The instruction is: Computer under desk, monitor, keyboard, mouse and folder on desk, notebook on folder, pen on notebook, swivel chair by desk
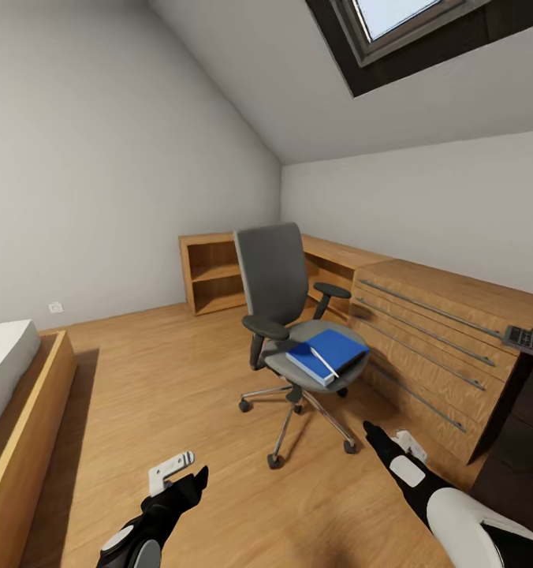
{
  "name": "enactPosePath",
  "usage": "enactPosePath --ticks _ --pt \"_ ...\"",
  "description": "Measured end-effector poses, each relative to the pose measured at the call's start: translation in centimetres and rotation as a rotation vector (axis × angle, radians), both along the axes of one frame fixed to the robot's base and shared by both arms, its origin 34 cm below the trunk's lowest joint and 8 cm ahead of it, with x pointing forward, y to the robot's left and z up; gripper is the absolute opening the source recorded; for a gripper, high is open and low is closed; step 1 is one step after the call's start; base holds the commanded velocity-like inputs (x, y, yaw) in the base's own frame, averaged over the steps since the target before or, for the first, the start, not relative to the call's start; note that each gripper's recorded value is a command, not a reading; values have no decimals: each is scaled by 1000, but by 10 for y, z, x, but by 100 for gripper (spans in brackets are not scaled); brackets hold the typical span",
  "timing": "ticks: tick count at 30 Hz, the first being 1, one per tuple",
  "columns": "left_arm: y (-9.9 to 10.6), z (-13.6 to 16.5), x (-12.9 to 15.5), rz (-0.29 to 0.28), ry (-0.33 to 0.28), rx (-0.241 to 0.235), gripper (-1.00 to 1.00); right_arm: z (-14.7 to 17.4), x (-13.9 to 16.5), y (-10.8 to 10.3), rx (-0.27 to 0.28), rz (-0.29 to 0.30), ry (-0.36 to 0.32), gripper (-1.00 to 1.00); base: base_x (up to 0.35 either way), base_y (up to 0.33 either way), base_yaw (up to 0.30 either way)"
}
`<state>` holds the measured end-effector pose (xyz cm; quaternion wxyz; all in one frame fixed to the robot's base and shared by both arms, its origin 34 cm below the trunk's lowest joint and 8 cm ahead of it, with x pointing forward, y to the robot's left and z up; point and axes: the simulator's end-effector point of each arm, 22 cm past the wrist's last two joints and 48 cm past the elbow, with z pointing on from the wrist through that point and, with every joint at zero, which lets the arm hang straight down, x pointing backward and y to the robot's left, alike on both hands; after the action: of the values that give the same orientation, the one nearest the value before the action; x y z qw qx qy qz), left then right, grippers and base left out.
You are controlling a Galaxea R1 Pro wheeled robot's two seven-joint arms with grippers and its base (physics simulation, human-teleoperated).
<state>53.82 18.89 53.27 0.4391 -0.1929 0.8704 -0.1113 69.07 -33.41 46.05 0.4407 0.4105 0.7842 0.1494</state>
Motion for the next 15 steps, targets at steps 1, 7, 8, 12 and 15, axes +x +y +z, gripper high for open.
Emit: enactPosePath --ticks 1,7,8,12,15 --pt "0 -1 -1 -1 7 1 100 0 -2 0 -3 -1 -2 100 0 0 -217" --pt "-3 -1 -3 -5 37 2 100 -8 -26 -3 -83 -12 -12 100 0 0 -143" --pt "-3 1 -3 -5 39 2 100 -9 -29 -2 -103 -8 -15 100 0 0 -59" --pt "-3 8 -1 -5 44 3 100 -14 -51 13 -234 59 -35 100 0 0 -27" --pt "-4 9 -2 -7 55 3 100 -21 -74 33 -357 164 -56 100 0 0 -10"
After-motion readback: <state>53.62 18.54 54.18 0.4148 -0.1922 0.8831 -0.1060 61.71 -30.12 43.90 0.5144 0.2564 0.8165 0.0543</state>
